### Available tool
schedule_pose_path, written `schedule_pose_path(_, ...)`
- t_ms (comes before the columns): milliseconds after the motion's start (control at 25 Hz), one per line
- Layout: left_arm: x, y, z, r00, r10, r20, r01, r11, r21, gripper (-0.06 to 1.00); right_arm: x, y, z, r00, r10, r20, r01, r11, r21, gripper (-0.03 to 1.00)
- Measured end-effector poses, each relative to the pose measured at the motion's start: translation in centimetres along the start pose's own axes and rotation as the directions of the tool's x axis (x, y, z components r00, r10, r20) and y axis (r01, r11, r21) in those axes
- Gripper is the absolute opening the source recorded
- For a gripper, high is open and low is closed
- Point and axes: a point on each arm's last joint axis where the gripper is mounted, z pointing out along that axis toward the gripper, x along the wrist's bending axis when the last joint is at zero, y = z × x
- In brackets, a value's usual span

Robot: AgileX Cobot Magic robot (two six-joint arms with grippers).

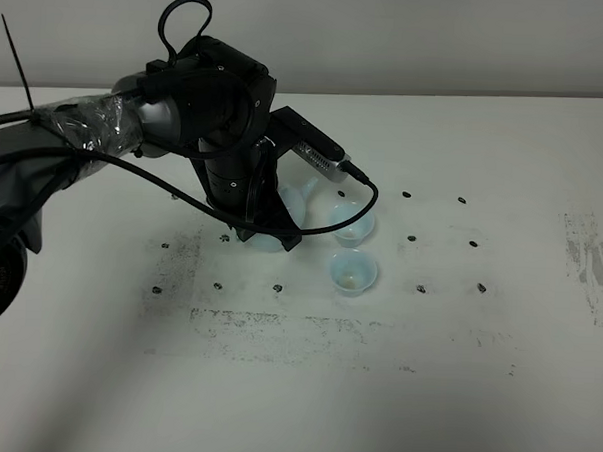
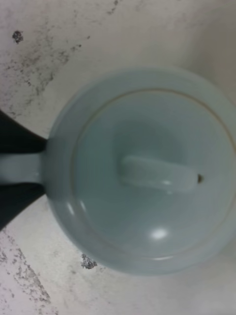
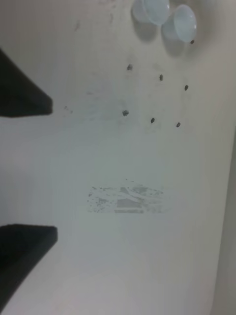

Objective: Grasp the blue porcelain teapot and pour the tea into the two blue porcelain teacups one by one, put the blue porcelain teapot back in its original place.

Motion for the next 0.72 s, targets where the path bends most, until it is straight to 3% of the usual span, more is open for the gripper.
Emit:
schedule_pose_path(400, 0.2, 0.0, -2.4, 1.000, 0.007, -0.023, -0.008, 0.998, -0.060, 0.04, 0.0, 0.0, 0.0, 1.000, 0.000, 0.000, 0.000, 1.000, 0.000, 0.50)
schedule_pose_path(720, 0.9, -0.4, -4.2, 0.991, 0.124, -0.054, -0.129, 0.988, -0.088, 0.04, 0.0, 0.0, 0.0, 1.000, 0.000, 0.000, 0.000, 1.000, 0.000, 0.50)
